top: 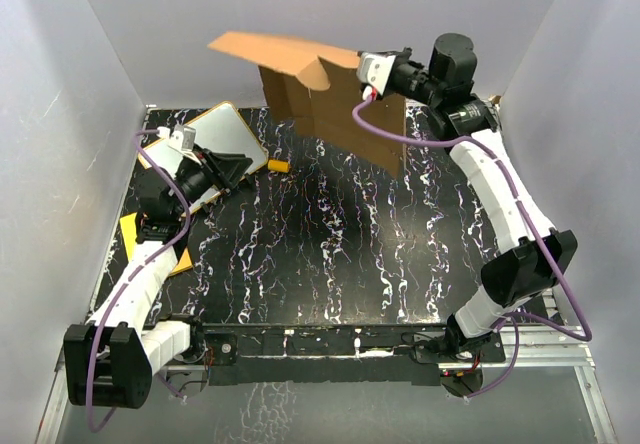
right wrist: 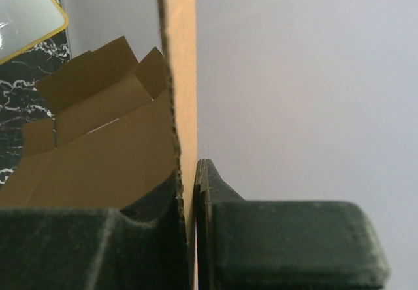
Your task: Fold the paper box
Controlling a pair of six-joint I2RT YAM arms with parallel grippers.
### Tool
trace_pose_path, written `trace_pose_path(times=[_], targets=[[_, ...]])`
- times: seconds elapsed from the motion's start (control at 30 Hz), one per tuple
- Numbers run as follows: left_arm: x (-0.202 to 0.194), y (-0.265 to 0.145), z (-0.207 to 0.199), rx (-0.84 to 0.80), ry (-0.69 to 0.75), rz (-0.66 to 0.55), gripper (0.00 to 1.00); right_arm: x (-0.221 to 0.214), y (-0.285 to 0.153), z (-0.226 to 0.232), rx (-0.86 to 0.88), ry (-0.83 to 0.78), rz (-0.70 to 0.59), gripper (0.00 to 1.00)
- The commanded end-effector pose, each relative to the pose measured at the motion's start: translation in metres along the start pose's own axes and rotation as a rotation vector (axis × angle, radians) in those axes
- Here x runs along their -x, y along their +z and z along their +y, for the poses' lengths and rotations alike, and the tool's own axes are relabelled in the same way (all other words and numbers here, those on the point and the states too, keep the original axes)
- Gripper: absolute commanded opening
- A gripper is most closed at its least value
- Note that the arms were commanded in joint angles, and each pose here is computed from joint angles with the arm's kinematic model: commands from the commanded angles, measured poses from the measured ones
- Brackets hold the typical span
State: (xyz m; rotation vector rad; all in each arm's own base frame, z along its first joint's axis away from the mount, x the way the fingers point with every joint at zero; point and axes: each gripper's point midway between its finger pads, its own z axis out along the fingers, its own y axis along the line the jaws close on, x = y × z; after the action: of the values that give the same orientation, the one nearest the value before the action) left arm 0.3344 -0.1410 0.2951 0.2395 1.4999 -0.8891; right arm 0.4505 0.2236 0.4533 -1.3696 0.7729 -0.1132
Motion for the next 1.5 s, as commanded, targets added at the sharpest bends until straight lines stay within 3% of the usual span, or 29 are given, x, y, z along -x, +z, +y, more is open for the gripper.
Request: trace_pose_path(times=[0.0,0.1,0.37,0.6,1.1,1.47], targets=[[-0.042,-0.008,0.012,0.068,-0.155,0.148,0.25,0.001,-0.025,-0.039,-0.111,0.211,0.076,0.08],[-0.076,-0.018,0.032,0.180,-0.221,0.255,0.18,-0.013,-0.039,-0.042,-0.137,0.323,0.118,0.08],[-0.151,-0.046,0.071,0.453,-0.386,0.509,0.16,-0.051,-0.074,-0.027,-0.116,0.756,0.173,0.08],[-0.205,-0.045,0.067,0.561,-0.445,0.605,0.19,-0.065,-0.102,-0.005,-0.093,1.005,0.121,0.08],[-0.257,-0.066,0.091,0.785,-0.464,0.662,0.19,-0.063,-0.101,0.007,-0.054,1.067,0.084,0.08],[-0.256,-0.077,0.091,0.814,-0.443,0.679,0.19,-0.061,-0.101,0.007,-0.043,1.067,0.076,0.08]])
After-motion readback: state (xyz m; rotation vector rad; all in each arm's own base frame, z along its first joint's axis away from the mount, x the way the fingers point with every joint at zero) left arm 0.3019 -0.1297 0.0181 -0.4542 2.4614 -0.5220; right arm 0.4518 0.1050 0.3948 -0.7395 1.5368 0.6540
